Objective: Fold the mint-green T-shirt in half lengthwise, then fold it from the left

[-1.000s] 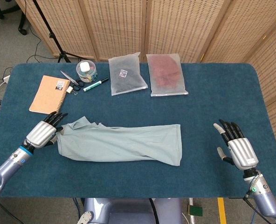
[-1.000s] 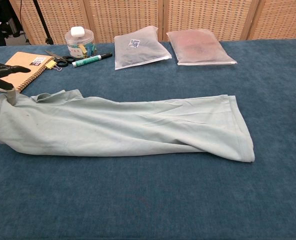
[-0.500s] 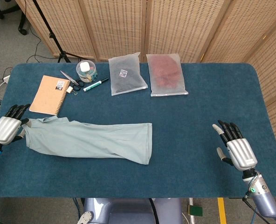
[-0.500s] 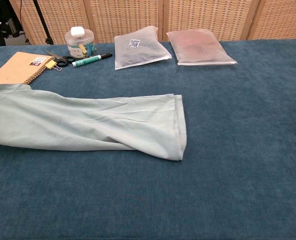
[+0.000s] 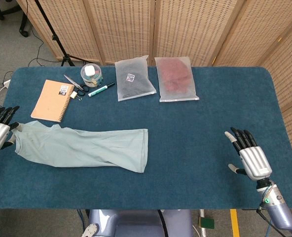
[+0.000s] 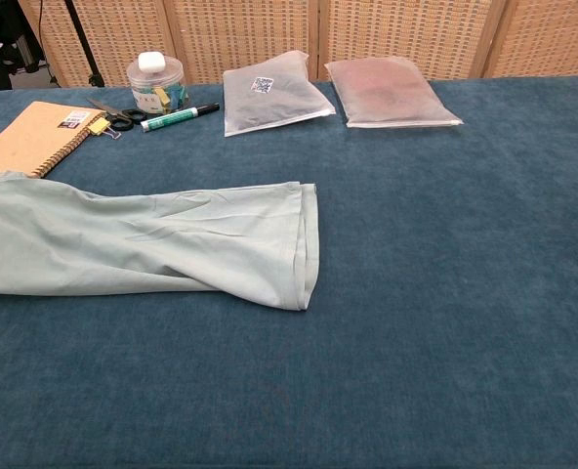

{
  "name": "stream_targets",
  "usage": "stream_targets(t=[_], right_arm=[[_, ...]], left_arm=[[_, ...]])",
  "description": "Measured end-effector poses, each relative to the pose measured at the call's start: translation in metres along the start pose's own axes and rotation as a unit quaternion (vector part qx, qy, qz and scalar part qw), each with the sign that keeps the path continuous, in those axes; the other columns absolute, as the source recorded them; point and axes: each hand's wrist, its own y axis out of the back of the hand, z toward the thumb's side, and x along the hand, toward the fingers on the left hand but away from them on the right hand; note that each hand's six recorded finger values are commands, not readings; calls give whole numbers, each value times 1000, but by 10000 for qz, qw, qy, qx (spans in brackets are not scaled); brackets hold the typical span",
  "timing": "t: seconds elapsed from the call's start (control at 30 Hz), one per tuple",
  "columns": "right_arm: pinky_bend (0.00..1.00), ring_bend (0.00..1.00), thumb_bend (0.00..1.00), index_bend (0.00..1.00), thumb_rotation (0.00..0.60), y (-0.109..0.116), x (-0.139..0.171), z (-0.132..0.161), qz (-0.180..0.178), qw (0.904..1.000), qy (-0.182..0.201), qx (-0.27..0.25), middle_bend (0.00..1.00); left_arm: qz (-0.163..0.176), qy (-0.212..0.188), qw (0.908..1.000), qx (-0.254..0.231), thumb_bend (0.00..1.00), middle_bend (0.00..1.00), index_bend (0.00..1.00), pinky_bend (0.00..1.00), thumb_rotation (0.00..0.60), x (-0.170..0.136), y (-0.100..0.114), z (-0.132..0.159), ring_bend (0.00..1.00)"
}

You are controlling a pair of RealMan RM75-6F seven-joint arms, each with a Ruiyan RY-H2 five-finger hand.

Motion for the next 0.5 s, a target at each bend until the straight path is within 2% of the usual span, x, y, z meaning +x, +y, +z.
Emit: stream_targets(t=[0.2, 0.3, 0.5], right_arm=[[0, 0, 28, 0, 600, 4, 1, 0, -41, 10000, -16, -57, 0], [0, 0, 26, 0, 600, 5, 1, 0, -56, 9999, -19, -81, 0], [0, 0, 28, 0, 600, 9, 2, 0, -92, 9999, -14, -143, 0]], left_arm=[[486, -730, 9957, 296, 549, 0, 842, 0, 600, 16, 17, 38, 0], [684, -1138, 9900, 469, 549, 0, 842, 0, 600, 28, 22, 64, 0], [876, -1755, 9775, 769, 549, 0, 843, 0, 600, 51, 24, 114, 0]])
